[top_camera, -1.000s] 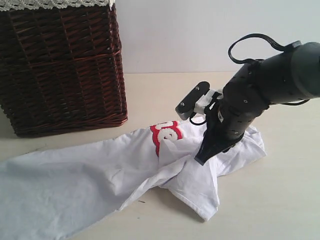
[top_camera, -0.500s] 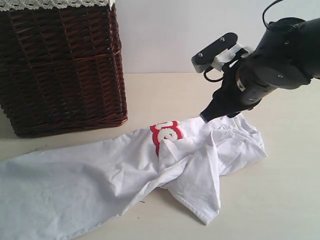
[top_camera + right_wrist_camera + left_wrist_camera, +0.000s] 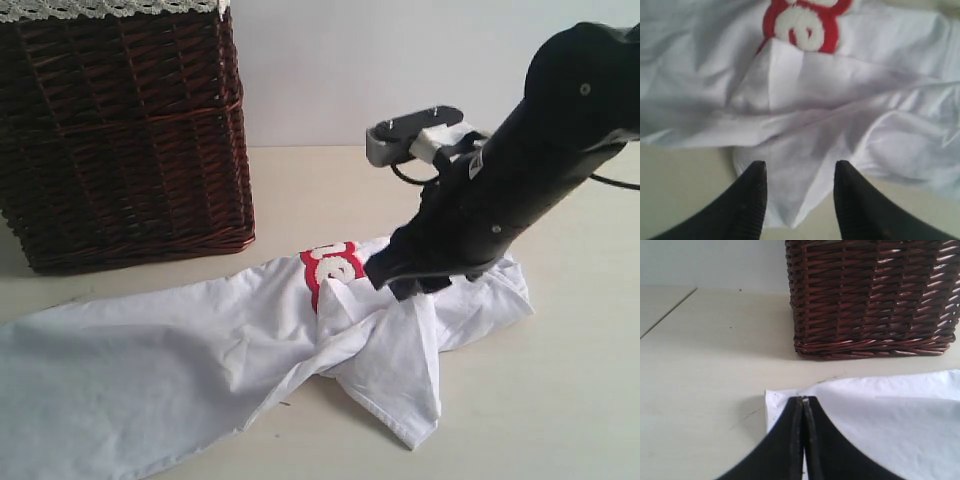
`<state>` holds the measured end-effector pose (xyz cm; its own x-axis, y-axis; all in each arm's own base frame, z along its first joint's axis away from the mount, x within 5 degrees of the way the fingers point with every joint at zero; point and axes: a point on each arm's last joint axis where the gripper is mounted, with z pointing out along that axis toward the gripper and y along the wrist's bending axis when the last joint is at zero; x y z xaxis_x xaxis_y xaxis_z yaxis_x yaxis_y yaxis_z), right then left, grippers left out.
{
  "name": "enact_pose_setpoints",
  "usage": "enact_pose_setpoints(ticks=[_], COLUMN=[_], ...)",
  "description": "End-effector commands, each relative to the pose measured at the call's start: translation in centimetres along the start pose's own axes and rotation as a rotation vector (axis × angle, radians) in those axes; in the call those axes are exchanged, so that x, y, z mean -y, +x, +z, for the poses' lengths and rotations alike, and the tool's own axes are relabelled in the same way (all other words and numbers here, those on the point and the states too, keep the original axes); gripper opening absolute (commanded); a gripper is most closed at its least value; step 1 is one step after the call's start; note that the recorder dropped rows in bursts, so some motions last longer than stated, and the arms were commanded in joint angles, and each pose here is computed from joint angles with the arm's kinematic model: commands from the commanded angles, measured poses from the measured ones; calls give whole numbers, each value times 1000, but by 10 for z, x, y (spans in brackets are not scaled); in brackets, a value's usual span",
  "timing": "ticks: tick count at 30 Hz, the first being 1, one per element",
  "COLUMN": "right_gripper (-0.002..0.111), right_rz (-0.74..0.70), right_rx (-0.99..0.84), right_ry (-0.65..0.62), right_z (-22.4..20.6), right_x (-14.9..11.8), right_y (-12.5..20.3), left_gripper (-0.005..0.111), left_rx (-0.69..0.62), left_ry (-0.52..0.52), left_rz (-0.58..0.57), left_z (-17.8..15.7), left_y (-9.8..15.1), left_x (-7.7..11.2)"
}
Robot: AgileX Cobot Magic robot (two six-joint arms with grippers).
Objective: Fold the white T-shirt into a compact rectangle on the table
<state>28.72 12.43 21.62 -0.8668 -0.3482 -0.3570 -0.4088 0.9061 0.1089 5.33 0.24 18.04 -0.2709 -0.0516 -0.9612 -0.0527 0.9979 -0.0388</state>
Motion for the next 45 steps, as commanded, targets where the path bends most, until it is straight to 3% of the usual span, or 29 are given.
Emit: enact_pose_setpoints(ticks=[1, 10, 14, 26, 28, 33, 40, 45], right_gripper=[41, 41, 42, 40, 36, 1, 0, 0], right_rz=[-27, -80, -38, 43, 35, 18, 49, 27], right_rx=[-83, 8, 12, -84, -94, -134, -65, 36], right_ry=[22, 97, 146, 15, 16, -21, -126, -131], right_z=[23, 43, 47, 73, 76, 57, 9, -20], right_x=[5, 14, 19, 11, 11, 5, -10, -14], right_y=[16, 6, 5, 14, 14, 7, -7, -24], left_gripper=[0, 0, 0, 0, 0, 0, 0, 0], left_rx=[12, 12, 12, 12, 12, 12, 12, 12], left_ry=[0, 0, 0, 0, 0, 0, 0, 0], left_rz=[-5, -5, -5, -5, -5, -5, -5, -5], left_z=[0, 0, 0, 0, 0, 0, 0, 0], left_y=[-1, -1, -1, -1, -1, -1, -1, -1], left_x=[0, 0, 0, 0, 0, 0, 0, 0])
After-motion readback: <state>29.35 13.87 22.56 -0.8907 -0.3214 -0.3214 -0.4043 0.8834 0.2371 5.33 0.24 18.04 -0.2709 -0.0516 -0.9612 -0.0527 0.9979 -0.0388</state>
